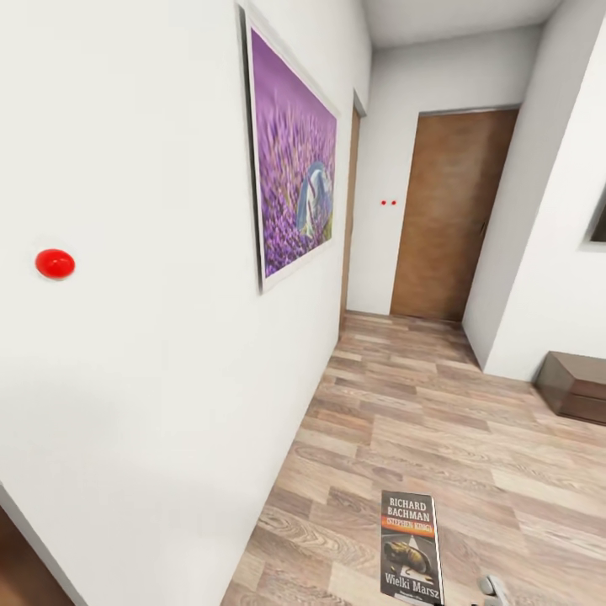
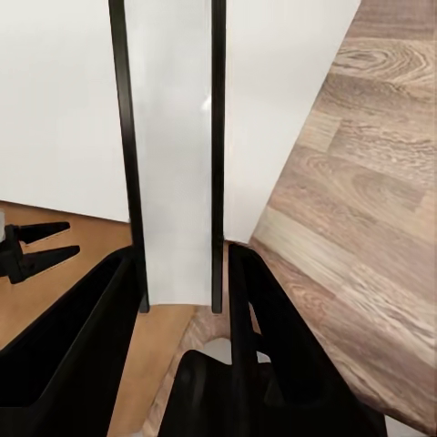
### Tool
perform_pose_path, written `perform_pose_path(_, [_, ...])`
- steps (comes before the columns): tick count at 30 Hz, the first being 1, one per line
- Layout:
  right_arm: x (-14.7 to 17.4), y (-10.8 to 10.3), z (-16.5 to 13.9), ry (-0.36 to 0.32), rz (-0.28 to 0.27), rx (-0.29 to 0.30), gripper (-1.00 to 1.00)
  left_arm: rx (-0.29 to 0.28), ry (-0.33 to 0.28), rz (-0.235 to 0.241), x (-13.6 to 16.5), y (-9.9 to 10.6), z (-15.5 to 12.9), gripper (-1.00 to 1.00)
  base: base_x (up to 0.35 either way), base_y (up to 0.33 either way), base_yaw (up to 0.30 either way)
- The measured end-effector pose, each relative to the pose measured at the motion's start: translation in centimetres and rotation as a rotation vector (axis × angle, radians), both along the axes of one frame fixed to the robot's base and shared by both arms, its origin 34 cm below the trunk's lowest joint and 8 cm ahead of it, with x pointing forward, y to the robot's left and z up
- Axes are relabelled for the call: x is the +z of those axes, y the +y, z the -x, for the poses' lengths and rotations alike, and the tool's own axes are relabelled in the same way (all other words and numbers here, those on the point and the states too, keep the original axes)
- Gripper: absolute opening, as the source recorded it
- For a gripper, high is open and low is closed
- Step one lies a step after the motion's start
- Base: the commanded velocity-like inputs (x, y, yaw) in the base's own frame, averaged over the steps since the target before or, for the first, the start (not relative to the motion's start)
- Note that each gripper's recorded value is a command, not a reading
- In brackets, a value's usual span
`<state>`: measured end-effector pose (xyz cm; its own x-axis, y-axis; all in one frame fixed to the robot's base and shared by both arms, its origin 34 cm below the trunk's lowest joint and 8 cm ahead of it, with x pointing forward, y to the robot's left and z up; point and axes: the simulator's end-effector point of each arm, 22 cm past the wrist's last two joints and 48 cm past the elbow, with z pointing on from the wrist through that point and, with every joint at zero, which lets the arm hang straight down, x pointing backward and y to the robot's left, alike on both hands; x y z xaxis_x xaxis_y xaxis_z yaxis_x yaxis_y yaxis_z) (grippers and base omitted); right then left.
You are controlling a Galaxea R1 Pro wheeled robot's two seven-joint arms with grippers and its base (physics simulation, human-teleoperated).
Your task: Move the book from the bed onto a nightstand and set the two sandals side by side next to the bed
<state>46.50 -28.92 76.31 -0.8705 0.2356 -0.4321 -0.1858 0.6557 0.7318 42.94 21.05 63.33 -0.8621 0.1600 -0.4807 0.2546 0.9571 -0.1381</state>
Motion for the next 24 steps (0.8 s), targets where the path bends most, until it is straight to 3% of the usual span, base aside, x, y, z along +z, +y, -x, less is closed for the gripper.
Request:
perform_pose_path(8, [0.04, -0.05, -0.11, -0.001, -0.001, -0.003, -1.00, -0.001, 0.001, 0.000, -0.03, -0.01, -0.01, 1.00, 0.062, 0.027, -0.069])
perform_pose_path(24, [-0.16, -0.07, 0.03, 0.005, 0.000, -0.002, -1.00, -0.002, 0.006, -0.001, -0.18, -0.02, 0.16, 1.00, 0.001, 0.001, -0.270])
